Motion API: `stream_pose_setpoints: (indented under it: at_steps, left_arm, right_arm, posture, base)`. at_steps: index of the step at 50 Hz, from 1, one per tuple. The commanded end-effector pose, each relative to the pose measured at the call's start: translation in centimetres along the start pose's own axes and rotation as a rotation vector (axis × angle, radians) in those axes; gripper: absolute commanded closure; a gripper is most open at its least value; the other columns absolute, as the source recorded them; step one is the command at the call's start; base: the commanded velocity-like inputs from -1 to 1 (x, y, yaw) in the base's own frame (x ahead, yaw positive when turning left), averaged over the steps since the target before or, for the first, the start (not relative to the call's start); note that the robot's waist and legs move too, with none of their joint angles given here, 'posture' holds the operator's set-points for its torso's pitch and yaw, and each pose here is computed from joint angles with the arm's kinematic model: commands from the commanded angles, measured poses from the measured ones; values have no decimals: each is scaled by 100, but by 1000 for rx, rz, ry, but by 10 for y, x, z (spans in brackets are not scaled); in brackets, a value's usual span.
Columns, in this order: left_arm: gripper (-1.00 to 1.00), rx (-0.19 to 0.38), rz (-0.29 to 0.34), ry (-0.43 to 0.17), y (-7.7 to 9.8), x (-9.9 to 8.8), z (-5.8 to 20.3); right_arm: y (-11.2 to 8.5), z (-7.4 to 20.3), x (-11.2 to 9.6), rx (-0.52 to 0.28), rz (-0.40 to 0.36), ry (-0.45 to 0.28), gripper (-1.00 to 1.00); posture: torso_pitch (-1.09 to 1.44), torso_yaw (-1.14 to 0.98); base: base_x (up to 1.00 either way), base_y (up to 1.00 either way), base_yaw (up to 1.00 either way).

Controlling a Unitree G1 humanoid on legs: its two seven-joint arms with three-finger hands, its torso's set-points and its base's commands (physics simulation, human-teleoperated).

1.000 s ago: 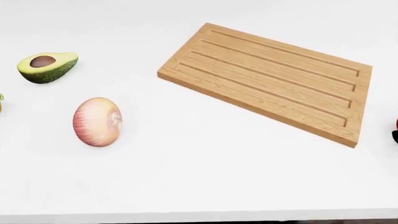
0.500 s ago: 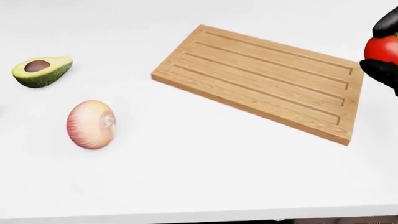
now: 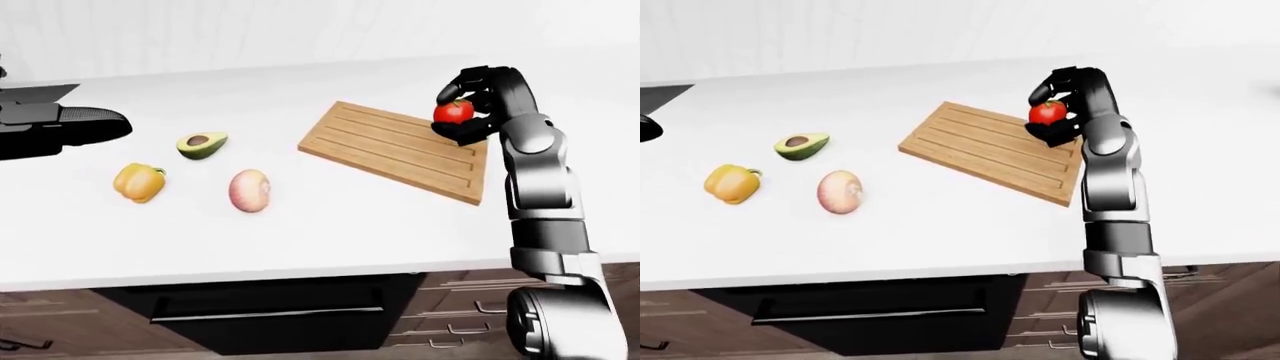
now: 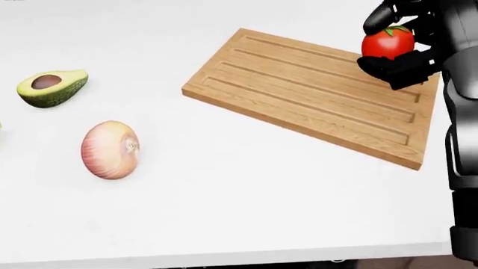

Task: Place the avocado, onion, tomato and bell pepper on the cutting board.

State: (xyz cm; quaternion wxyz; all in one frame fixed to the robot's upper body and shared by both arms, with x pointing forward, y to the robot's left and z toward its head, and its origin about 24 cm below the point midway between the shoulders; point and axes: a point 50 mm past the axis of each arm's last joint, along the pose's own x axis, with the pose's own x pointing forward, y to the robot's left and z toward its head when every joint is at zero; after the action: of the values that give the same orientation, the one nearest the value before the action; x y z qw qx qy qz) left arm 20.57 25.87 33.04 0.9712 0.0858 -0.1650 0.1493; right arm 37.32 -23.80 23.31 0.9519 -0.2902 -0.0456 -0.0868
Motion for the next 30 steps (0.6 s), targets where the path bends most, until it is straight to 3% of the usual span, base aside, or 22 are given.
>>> stream_pose_setpoints:
  at_steps: [1,9,23,30]
  left_arm:
    - [-100,-7,29,-67,5,-2,12]
    - [-100,-3,27,-65,5,-3,12]
    - [-100,-2,26,-63,3,-2,11]
    - [-100,1,27,-64,3,-3,11]
  right_arm:
    - [-15,25,-1,-22,-68,-109,51]
    - [-13,19,-3,-51,-74,-96,41]
    - [-8,13,-7,-65,-61,-95,4]
    - [-6,10,-9,-64,-49,-91,-1]
  posture:
    - [0,0]
    - [0,0]
    - [0,0]
    - [0,0]
  base:
    - [0,0,0]
    - [0,0,0]
    - [0,0,0]
    - [0,0,0]
